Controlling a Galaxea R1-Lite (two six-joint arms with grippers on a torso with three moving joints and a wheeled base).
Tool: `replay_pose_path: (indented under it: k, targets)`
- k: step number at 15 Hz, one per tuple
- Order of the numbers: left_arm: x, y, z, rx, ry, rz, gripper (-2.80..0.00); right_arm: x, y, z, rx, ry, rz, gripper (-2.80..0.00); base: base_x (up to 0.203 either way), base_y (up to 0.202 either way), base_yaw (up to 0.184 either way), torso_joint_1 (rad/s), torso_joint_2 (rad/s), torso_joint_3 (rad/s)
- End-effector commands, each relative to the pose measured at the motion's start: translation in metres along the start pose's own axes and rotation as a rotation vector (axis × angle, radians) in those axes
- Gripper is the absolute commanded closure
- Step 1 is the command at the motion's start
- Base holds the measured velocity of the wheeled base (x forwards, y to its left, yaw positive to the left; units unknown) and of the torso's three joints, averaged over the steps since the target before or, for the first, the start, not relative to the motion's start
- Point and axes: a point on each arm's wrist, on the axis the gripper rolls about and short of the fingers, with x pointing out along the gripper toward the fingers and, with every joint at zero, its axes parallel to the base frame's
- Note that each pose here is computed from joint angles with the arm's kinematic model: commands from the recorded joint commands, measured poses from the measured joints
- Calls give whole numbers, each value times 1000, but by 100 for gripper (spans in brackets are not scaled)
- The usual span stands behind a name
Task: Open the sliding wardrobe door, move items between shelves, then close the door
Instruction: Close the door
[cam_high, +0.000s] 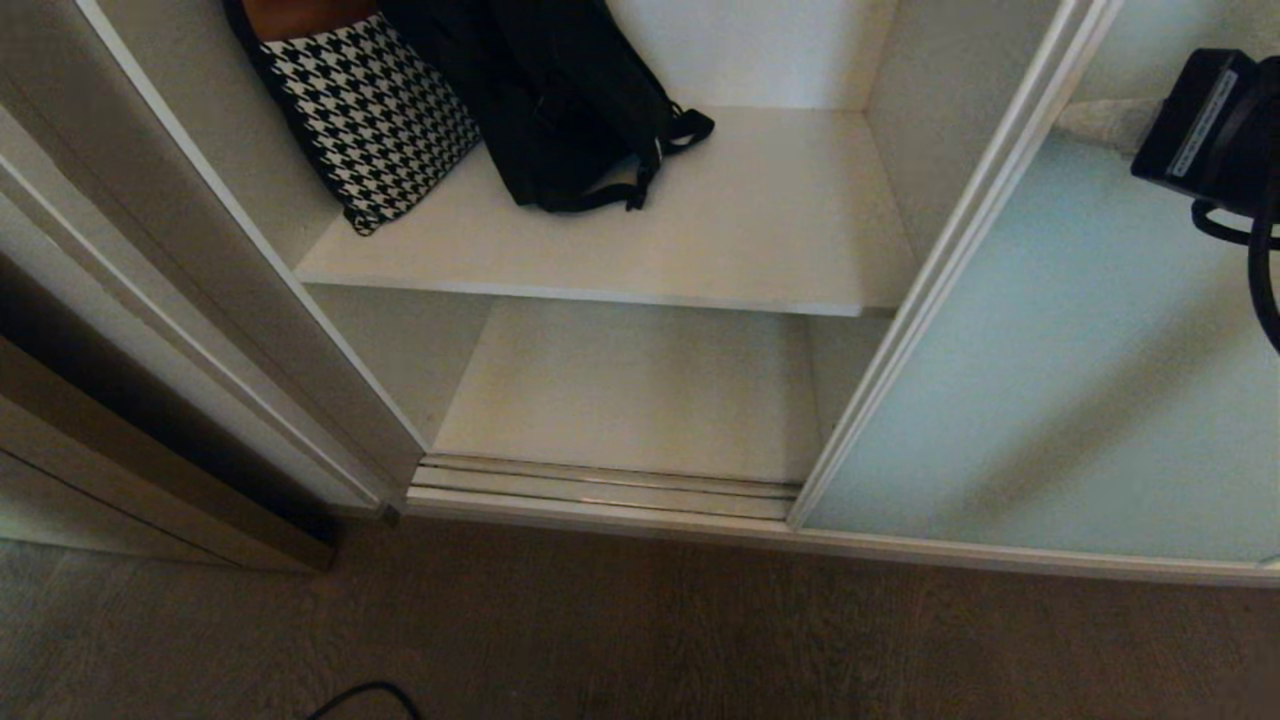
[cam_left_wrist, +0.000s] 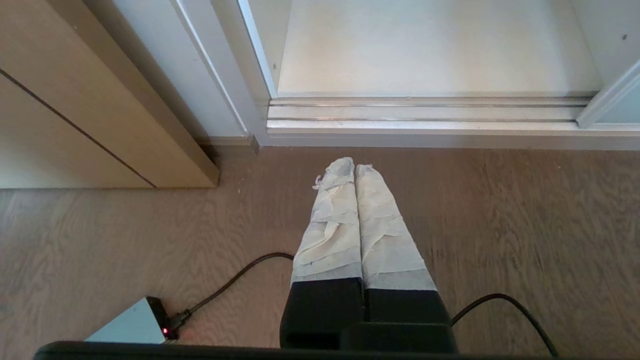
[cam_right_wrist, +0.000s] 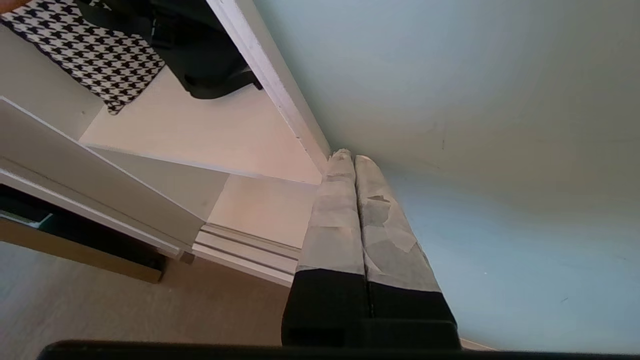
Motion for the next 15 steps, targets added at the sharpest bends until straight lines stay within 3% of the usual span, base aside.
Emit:
replay_pose_path:
  k: [1,4,8,15]
  targets:
    - [0,0,0,0,1,0,0,9,0,-5,1,17,-1,0,0,0,0,0,0,0]
    - [0,0,0,0,1,0,0,13,8,-9,2,34,31,0,0,0,0,0,0,0]
    - [0,0,0,0,1,0,0,21,37,-22,6,70,109,0,0,0,0,0,0,0]
    - [0,0,0,0,0,0,0,20,111,-27,16,81,315,0,0,0,0,0,0,0]
